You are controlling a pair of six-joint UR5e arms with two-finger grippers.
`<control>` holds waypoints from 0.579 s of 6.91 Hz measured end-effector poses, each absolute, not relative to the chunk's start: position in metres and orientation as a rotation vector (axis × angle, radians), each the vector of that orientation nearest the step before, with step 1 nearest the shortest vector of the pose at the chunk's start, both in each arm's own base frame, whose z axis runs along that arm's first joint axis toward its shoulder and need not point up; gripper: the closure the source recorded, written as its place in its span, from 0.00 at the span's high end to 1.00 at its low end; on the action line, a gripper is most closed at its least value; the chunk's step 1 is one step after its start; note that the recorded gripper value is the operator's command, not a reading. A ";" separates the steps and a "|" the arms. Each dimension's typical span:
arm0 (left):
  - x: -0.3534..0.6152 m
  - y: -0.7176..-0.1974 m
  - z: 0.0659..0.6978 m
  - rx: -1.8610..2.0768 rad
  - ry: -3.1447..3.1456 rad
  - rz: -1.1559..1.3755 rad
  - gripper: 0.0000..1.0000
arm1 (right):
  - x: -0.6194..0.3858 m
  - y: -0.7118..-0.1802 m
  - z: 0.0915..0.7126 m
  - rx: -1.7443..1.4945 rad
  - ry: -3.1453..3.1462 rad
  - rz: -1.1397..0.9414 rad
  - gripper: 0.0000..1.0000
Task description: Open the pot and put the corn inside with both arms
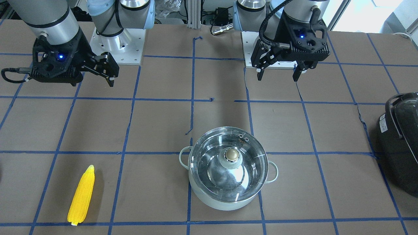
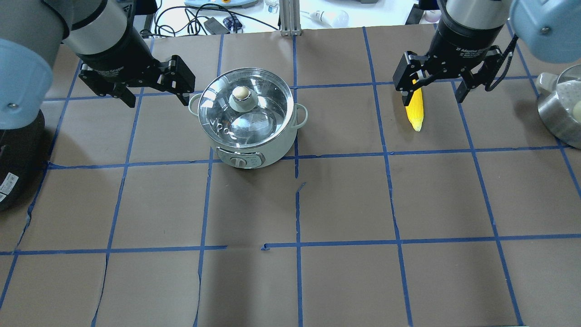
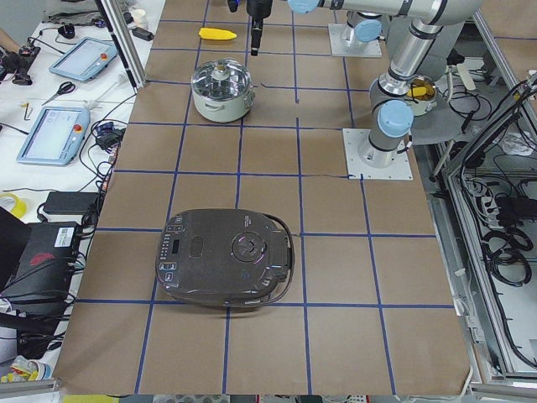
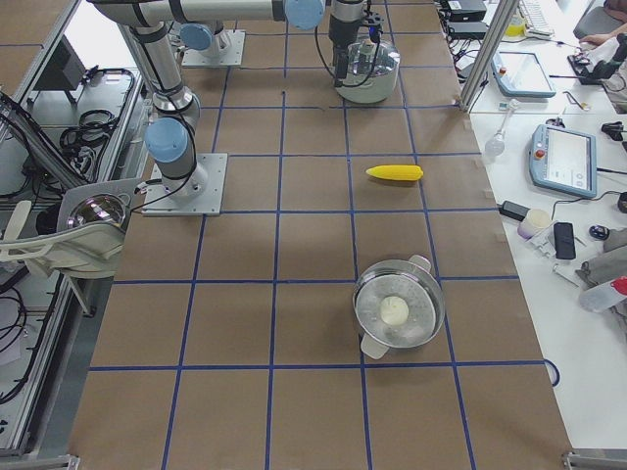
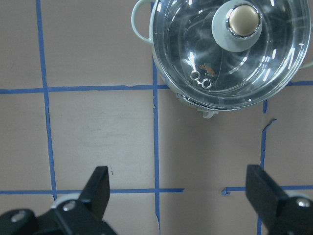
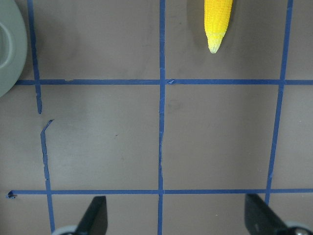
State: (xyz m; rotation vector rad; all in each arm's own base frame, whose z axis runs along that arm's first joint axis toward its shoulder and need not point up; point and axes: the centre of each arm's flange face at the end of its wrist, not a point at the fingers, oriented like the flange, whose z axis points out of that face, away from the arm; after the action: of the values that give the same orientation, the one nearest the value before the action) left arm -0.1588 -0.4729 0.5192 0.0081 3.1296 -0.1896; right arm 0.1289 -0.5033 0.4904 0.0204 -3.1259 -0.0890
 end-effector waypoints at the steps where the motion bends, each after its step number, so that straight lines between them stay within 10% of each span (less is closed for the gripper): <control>1: -0.159 -0.473 0.519 0.008 3.130 -0.188 1.00 | 0.129 -0.503 0.490 0.021 -3.126 -0.089 1.00; 4: -0.158 -0.473 0.519 0.007 3.129 -0.183 1.00 | 0.129 -0.503 0.490 0.023 -3.127 -0.090 1.00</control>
State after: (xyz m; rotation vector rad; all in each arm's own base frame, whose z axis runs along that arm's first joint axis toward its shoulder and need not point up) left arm -0.1584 -0.4735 0.5188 0.0071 3.1293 -0.1826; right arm 0.1290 -0.5032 0.4903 0.0226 -3.1266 -0.0897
